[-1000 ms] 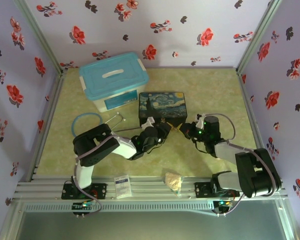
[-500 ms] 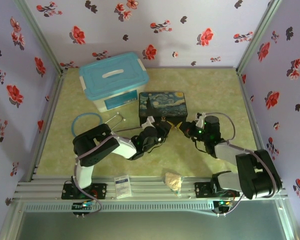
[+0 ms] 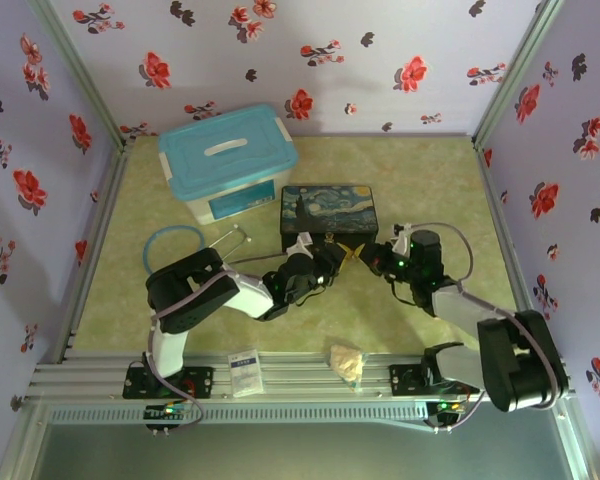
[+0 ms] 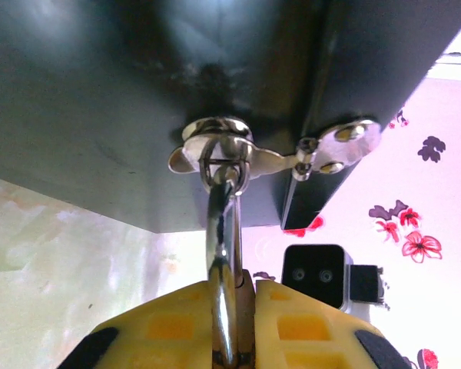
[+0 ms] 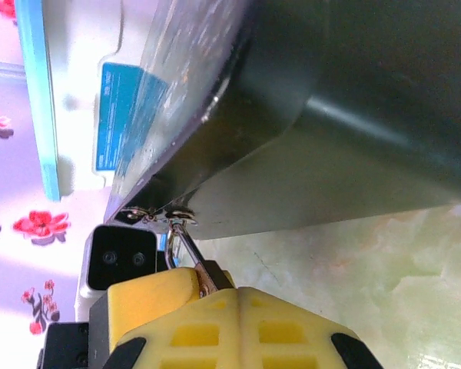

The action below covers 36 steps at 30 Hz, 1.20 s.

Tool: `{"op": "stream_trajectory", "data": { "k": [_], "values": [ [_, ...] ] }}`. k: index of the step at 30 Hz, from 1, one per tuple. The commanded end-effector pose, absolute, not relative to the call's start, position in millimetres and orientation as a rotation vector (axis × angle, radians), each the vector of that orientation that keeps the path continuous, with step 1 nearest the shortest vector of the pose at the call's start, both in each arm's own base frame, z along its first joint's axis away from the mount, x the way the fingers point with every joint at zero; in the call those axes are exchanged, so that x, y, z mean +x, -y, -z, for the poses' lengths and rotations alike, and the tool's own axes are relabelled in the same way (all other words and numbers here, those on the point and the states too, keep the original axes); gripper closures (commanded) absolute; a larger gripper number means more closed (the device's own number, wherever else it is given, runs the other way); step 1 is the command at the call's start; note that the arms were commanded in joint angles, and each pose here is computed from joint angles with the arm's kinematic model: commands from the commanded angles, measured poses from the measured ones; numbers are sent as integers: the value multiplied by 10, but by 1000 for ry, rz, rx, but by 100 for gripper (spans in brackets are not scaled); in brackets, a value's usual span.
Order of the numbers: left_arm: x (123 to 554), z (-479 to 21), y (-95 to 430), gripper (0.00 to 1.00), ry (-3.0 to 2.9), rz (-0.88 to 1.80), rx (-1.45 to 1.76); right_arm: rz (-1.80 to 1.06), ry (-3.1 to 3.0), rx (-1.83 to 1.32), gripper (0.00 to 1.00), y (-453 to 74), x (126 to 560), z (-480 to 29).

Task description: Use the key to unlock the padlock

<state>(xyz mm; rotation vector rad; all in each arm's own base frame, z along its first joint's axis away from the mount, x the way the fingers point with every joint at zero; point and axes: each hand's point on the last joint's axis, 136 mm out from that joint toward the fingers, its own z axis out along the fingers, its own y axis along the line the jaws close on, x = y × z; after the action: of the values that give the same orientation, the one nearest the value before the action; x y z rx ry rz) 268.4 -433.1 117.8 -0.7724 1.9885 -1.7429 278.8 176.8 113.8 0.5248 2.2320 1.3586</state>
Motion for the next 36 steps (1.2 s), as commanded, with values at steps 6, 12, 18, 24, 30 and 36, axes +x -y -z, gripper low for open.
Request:
{"op": "stream_trajectory", "data": {
  "k": [6, 12, 18, 24, 30, 36],
  "values": [
    [2310, -1717, 4781, 100, -1900, 2064, -565, -1588, -2122, 818, 100, -2009, 2787, -1261],
    [2312, -1700, 4742, 100, -1898, 2050, -571, -1563, -2143, 762, 100, -2052, 2822, -1197],
    [2363, -1533, 4600, 100, -1929, 1966, -594, -1199, -2321, 609, 90, -1812, 2664, -1094],
    [2382, -1277, 4467, 100, -2003, 1838, -600, -1102, -2509, 394, 64, -1758, 2474, -881],
    [2402, -1094, 4403, 100, -2033, 1798, -626, -1011, -2515, 237, 65, -1726, 2375, -846],
    [2390, -1052, 4361, 100, -2044, 1773, -621, -804, -2474, 38, 66, -1601, 2274, -898]
  ]
}}
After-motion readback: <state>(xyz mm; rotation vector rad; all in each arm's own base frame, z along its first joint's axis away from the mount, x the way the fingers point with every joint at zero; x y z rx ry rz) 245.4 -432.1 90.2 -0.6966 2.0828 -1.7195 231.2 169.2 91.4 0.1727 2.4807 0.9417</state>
